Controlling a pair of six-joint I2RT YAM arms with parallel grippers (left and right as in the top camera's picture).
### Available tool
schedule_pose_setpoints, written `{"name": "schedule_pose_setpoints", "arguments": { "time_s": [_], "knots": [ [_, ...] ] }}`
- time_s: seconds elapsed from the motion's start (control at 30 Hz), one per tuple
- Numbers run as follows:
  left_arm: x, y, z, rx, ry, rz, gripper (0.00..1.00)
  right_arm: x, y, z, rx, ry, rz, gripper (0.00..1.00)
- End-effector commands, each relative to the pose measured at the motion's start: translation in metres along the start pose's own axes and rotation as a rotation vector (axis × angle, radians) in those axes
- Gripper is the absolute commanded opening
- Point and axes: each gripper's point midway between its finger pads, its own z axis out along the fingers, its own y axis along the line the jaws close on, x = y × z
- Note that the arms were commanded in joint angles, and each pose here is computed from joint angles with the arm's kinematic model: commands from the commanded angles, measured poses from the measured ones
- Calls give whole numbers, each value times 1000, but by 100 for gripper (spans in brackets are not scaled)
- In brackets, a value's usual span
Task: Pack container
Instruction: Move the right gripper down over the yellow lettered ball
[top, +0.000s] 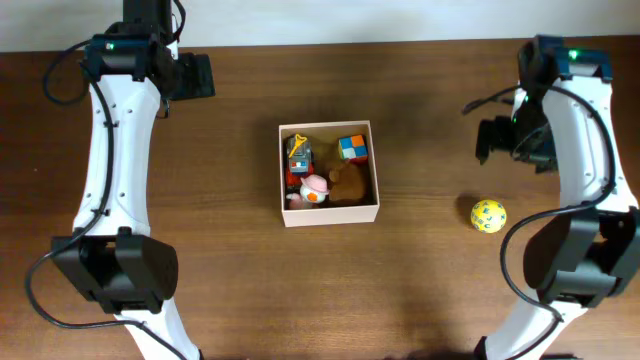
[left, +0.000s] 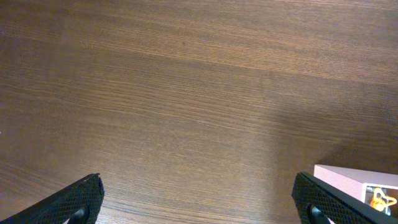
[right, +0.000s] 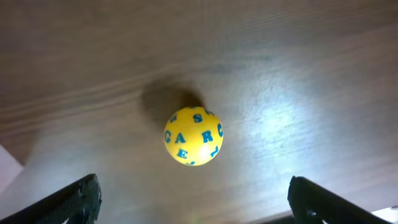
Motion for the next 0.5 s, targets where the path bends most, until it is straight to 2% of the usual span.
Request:
{"name": "schedule_pose_setpoints", "arguments": {
  "time_s": [0.0,0.13,0.47],
  "knots": [
    [-3,1,-1,-6,-10,-14,99,16,2,7,-44,-10,9,99],
    [-3,1,-1,-6,-10,-14,99,25,10,37,-81,-34,6,99],
    [-3,1,-1,-6,-10,-14,99,56,9,102,-73,45,13,100]
  ]
}}
